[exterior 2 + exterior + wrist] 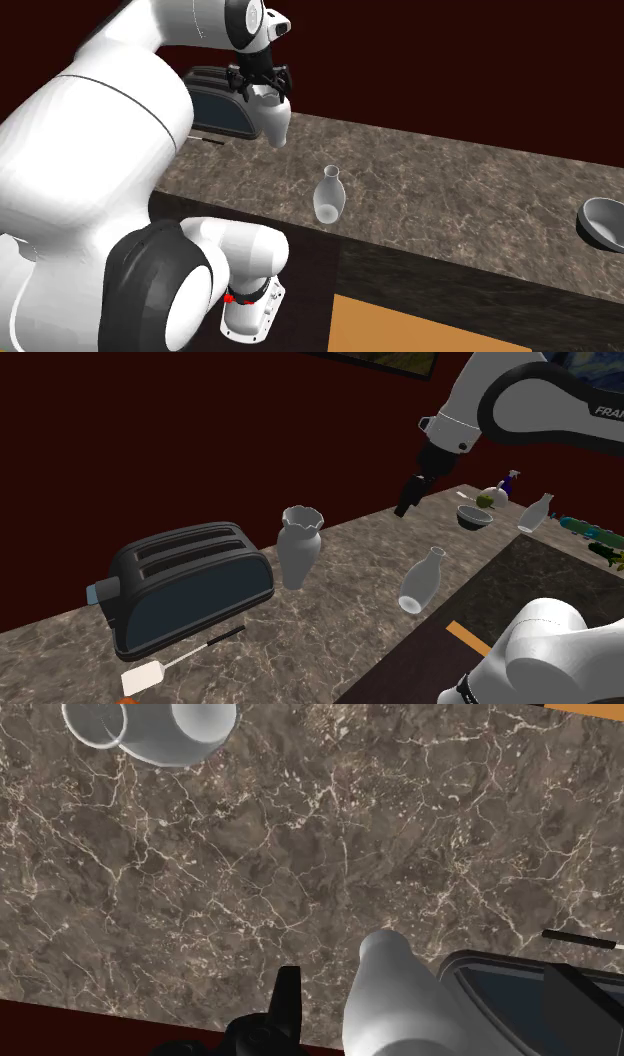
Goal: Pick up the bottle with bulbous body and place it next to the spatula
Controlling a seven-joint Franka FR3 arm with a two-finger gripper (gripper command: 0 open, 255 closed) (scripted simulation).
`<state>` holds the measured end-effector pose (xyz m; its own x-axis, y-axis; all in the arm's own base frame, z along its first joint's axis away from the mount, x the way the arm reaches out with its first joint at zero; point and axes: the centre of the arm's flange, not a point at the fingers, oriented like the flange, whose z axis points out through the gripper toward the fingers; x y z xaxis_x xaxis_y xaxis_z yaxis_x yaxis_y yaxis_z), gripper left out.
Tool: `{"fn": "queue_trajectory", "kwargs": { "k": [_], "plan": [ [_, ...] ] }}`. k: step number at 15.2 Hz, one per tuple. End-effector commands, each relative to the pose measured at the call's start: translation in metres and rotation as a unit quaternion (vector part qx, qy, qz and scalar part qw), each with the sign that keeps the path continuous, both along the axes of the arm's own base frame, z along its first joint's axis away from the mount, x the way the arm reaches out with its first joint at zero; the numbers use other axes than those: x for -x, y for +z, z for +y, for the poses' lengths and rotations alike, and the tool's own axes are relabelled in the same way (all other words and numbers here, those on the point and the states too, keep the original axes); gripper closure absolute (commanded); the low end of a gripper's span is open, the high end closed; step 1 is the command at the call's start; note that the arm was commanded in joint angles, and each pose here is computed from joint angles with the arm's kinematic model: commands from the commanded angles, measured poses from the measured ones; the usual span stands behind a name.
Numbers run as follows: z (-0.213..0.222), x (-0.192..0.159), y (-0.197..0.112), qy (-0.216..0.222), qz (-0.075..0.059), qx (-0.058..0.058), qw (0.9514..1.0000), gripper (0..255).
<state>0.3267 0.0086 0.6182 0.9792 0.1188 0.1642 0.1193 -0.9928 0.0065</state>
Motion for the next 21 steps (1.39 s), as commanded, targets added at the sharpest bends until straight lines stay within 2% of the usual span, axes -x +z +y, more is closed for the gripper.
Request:
{"fn": "queue_trajectory", "kwargs": {
  "k": [1,21],
  "plan": [
    [0.0,0.0,0.0,0.0,0.0,0.0,1.0,0],
    [-0.195,0.083,-0.151,0.029,0.024,0.006,0.9993,0]
  ]
}}
